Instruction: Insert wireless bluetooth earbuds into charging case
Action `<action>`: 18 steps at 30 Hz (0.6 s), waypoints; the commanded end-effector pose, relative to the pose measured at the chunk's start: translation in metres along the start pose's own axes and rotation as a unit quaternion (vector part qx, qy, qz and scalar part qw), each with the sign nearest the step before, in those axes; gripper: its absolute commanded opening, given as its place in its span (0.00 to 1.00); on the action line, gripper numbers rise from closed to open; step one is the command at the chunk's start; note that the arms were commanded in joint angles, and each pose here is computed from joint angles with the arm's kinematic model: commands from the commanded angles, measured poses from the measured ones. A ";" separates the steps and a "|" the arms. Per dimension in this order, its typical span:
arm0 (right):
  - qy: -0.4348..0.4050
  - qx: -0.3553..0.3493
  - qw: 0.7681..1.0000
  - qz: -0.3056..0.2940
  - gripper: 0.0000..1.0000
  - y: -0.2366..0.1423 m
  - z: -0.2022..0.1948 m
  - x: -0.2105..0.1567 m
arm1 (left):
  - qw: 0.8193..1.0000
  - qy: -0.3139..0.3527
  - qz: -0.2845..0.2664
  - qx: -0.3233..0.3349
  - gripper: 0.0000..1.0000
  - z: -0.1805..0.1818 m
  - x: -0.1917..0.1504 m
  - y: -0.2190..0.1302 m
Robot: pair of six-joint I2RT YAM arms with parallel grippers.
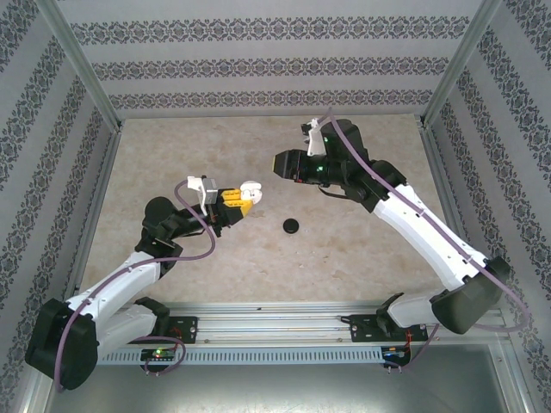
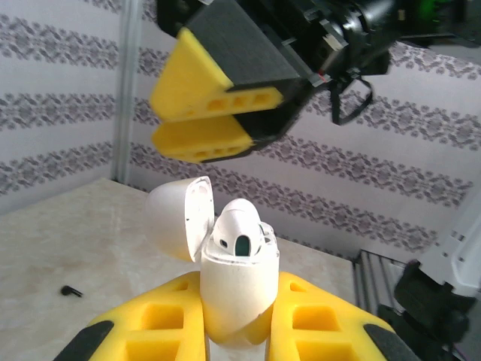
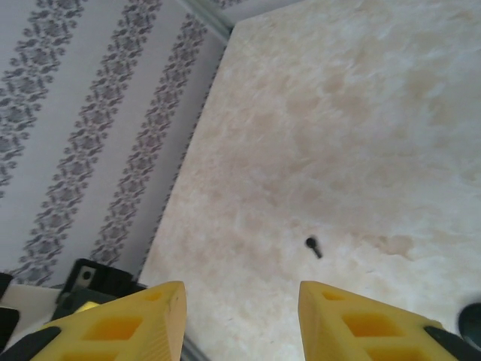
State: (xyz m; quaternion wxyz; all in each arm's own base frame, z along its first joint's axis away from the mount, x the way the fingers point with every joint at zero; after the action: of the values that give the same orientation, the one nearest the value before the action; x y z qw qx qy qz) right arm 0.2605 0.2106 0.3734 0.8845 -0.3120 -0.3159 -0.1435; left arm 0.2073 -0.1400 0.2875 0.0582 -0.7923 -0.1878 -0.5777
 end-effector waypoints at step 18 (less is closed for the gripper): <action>0.051 0.159 0.980 0.112 0.33 0.042 0.010 -0.018 | 0.999 -0.045 0.005 -0.022 0.00 0.001 0.007 0.009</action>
State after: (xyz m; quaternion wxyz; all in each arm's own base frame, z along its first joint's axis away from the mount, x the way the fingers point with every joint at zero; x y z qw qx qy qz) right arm 0.2693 0.2466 0.3446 0.9444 -0.2150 -0.2474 -0.0275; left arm 0.2136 -0.1454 0.2858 0.0446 -0.8252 -0.1623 -0.5391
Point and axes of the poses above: each hand's point on the last joint's axis, 136 mm out from that joint toward the fingers, its own y axis out along the fingers, its own z axis along the line the jaws close on, x = y × z, the point moved 10 cm from there along -y, back along the fingers, and after that the axes turned 9 degrees about -y, right-handed, at the moved point
